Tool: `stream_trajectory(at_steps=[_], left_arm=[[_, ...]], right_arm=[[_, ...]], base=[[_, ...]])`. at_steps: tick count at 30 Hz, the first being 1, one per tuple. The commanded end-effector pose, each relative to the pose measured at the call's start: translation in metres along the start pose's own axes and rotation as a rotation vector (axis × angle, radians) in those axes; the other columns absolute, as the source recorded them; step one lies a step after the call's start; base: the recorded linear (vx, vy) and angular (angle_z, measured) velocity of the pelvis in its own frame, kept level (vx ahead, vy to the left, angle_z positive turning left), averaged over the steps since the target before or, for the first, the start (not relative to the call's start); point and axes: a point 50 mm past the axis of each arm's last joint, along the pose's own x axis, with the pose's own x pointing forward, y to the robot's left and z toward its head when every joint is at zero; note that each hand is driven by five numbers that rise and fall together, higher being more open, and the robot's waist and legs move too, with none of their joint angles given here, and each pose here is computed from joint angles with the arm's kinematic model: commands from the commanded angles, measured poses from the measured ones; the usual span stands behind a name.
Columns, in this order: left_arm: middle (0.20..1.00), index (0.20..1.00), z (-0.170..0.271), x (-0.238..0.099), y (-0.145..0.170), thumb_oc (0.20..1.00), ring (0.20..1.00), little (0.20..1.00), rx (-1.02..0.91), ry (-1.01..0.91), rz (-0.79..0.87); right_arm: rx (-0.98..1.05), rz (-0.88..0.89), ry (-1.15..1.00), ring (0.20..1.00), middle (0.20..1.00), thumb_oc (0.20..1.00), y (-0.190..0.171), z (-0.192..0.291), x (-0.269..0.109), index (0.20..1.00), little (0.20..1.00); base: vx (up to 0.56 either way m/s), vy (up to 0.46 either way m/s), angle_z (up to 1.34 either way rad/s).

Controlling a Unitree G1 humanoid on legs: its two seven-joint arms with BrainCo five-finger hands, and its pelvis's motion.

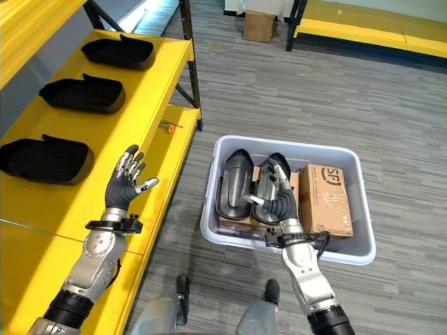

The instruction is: Move parts from the plastic box to the shelf.

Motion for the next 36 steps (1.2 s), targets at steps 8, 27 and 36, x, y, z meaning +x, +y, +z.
stream_trajectory(at_steps=[8, 27, 36], left_arm=[[1.0, 1.0, 0.022, 0.006, -0.025, 1.0, 1.0, 1.0, -0.081, -0.135, -0.059], [1.0, 1.0, 0.048, 0.034, -0.047, 1.0, 1.0, 1.0, -0.179, -0.261, -0.04], [1.0, 1.0, 0.056, 0.036, -0.059, 1.0, 1.0, 1.0, -0.21, -0.281, -0.098]], right_arm=[[0.032, -0.152, -0.199, 1.0, 1.0, 1.0, -0.022, 0.04, 0.038, 1.0, 1.0], [0.06, -0.201, -0.349, 1.0, 1.0, 1.0, 0.008, 0.092, 0.106, 1.0, 1.0], [0.087, -0.301, -0.246, 1.0, 1.0, 1.0, -0.009, 0.083, 0.131, 1.0, 1.0]], base=[[-0.01, -0.021, -0.25], [-0.05, -0.054, -0.19], [0.0, -0.006, 0.01]])
